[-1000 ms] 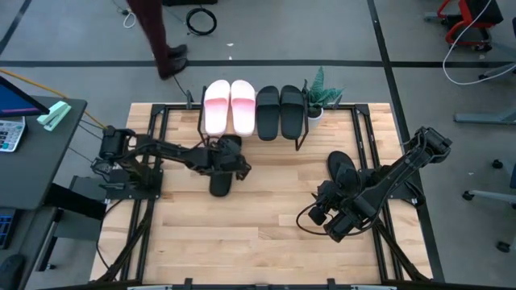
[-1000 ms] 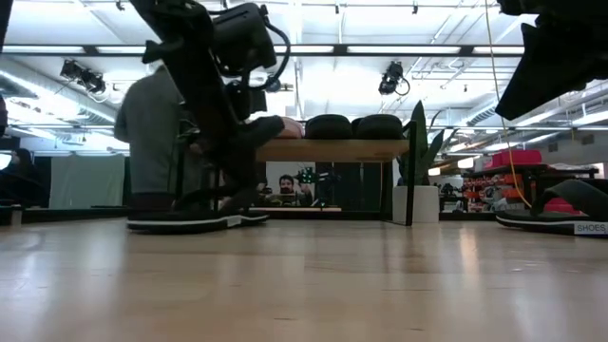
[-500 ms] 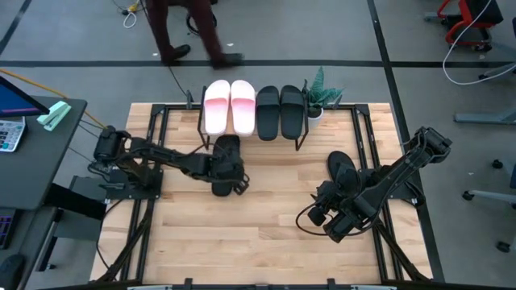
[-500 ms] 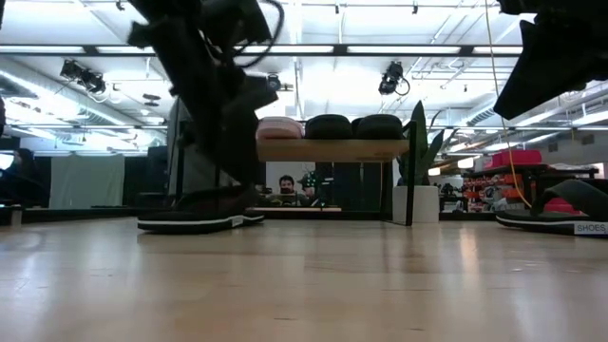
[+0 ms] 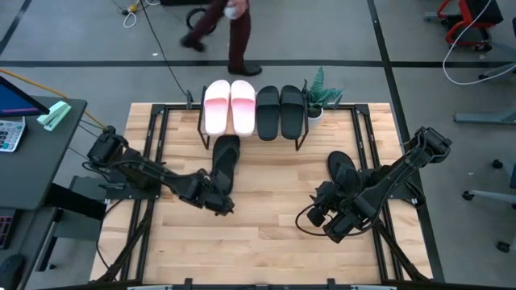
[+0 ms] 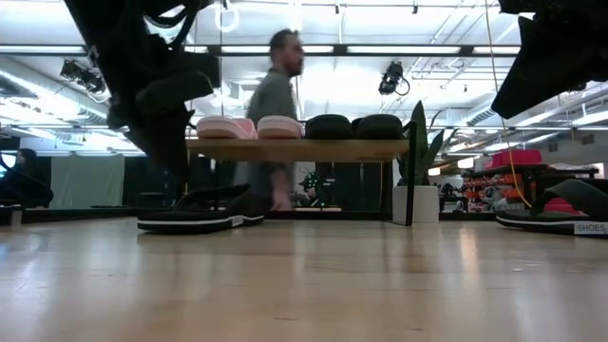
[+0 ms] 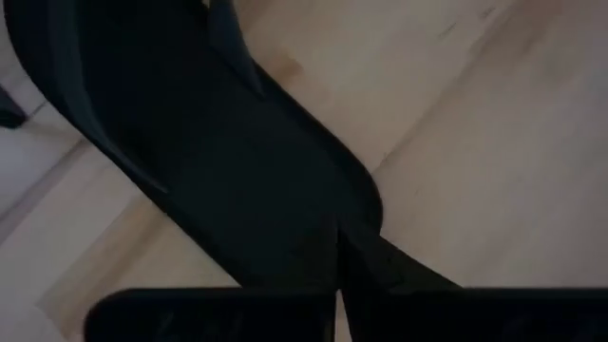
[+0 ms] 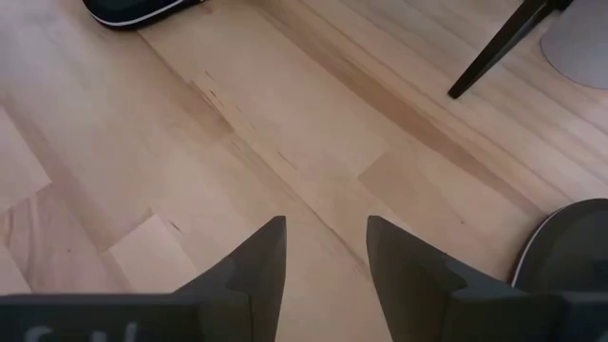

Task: Pick and place slides into the shelf
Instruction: Put the left black slipper under the shelf, then put the black slipper under the shelf

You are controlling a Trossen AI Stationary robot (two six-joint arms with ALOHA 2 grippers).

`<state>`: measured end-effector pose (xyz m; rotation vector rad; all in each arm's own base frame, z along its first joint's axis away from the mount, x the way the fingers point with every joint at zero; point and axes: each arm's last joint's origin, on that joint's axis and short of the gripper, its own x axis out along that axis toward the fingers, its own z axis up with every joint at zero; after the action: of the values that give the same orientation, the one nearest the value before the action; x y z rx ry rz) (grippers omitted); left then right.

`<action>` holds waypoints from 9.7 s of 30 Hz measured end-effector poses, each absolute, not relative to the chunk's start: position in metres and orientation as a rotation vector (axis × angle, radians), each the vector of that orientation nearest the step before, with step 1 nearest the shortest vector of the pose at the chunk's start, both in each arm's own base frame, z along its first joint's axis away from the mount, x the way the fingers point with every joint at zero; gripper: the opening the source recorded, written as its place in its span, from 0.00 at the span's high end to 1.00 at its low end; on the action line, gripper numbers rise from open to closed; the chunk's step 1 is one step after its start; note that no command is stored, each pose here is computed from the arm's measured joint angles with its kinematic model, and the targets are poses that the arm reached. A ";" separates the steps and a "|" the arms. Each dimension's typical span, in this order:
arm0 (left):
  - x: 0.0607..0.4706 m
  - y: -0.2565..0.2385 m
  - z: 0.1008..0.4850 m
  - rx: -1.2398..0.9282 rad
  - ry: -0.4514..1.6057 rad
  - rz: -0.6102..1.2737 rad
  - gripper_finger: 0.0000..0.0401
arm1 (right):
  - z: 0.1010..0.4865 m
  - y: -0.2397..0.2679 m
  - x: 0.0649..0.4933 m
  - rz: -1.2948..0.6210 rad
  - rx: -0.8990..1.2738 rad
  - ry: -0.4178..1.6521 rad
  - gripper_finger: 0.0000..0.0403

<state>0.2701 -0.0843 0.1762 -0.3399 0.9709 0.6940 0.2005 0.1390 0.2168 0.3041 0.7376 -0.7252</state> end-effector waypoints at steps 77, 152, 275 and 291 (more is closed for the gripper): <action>0.313 0.046 0.124 -0.435 0.706 0.756 0.99 | 0.216 0.138 0.201 -0.716 0.238 0.726 0.62; 0.314 -0.099 0.206 -0.206 0.250 0.237 0.96 | 0.166 0.150 0.145 -1.155 0.343 0.837 0.62; 0.296 -0.119 0.258 -0.092 -0.005 0.112 0.94 | 0.117 0.009 0.381 -0.713 0.321 0.699 0.99; 0.296 -0.119 0.257 -0.056 0.012 0.113 0.95 | 0.117 0.057 0.374 -0.733 0.157 0.654 0.99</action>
<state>0.2963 -0.1190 0.2568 -0.0555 0.0118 0.1133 0.3741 0.0567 0.1165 0.1567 0.6540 -0.7333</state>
